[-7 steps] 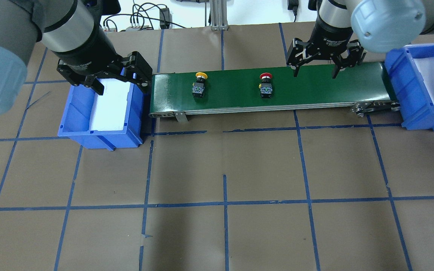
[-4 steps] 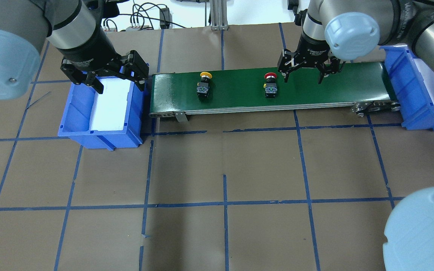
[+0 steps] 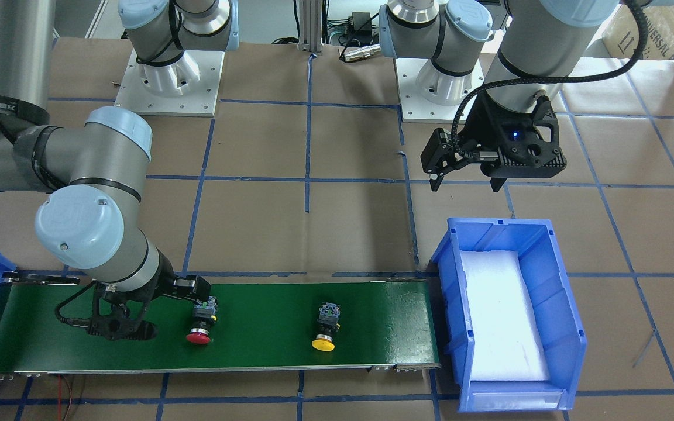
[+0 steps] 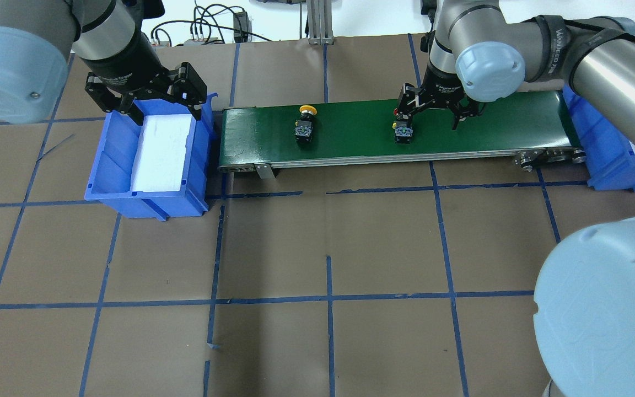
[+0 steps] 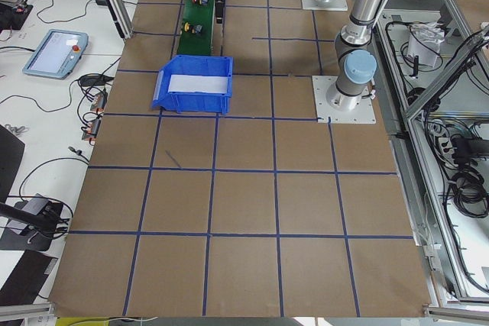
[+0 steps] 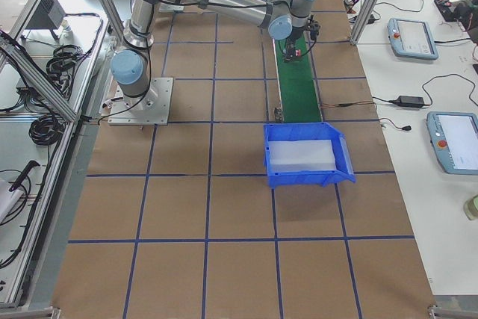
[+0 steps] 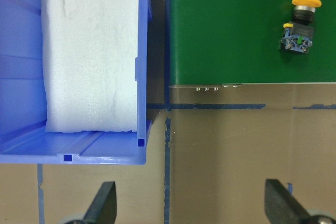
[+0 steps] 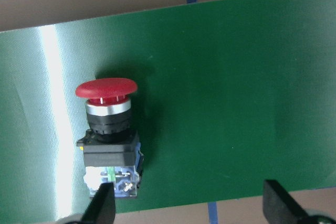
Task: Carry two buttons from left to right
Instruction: 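Lower the right gripper onto the red button on the belt and grasp it, then lift the red button with the right gripper and carry it toward the far blue bin, then lower the red button into the blue bin and open the right gripper, then move the right gripper back over the belt and grasp the yellow button, then carry the yellow button with the right gripper into the blue bin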
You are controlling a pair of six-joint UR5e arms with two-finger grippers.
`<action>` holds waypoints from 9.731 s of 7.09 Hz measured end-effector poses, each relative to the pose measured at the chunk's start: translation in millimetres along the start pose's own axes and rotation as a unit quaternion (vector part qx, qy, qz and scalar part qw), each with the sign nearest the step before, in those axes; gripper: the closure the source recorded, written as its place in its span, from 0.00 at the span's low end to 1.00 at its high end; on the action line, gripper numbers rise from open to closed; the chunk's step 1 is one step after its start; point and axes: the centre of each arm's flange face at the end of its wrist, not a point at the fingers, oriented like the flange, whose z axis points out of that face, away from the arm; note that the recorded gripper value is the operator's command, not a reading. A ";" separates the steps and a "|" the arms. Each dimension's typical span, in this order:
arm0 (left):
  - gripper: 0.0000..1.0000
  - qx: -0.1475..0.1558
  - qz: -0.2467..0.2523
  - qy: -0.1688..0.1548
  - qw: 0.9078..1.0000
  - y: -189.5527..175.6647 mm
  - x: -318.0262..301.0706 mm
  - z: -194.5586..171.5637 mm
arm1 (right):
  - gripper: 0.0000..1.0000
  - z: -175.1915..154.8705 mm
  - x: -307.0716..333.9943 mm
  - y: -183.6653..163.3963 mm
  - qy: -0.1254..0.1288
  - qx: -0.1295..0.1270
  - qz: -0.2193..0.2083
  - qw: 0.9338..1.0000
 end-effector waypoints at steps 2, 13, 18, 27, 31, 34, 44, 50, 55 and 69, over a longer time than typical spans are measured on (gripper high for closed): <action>0.00 -0.009 0.002 -0.003 1.000 21.0 4.3 -17.9 | 0.00 5.8 -2.1 -2.1 0.000 -0.001 0.000 1.000; 0.00 0.020 0.014 0.000 1.000 62.2 13.6 -72.3 | 0.92 25.9 -7.1 -9.3 0.016 -0.002 -0.011 1.000; 0.00 0.021 0.019 0.002 1.000 72.5 15.4 -75.8 | 0.95 -53.1 40.1 -9.8 0.032 0.017 -0.012 0.999; 0.00 0.011 0.021 0.004 1.000 66.9 17.5 -59.9 | 0.89 -85.2 389.4 -12.3 0.039 0.001 -0.092 0.995; 0.00 0.013 0.017 -0.005 1.000 51.6 13.2 -65.1 | 0.85 -15.4 427.1 -60.9 0.010 -0.001 -0.087 0.996; 0.00 0.010 0.023 -0.008 1.000 47.0 14.1 -63.3 | 0.54 18.6 449.6 -70.6 0.020 -0.006 -0.078 0.997; 0.00 0.009 0.022 -0.011 1.000 51.0 11.6 -63.6 | 0.00 -60.7 354.2 -77.7 0.000 -0.037 -0.105 0.994; 0.00 0.011 0.022 -0.011 1.000 46.2 13.5 -63.4 | 0.00 -66.3 38.3 -50.6 0.026 -0.042 -0.091 0.995; 0.00 0.012 0.018 -0.010 1.000 46.5 11.3 -65.3 | 0.00 -18.0 -64.8 -15.8 0.026 0.038 -0.070 0.996; 0.00 0.013 0.018 -0.011 1.000 48.8 8.6 -65.8 | 0.85 -110.8 79.5 -54.9 0.065 0.052 -0.113 0.990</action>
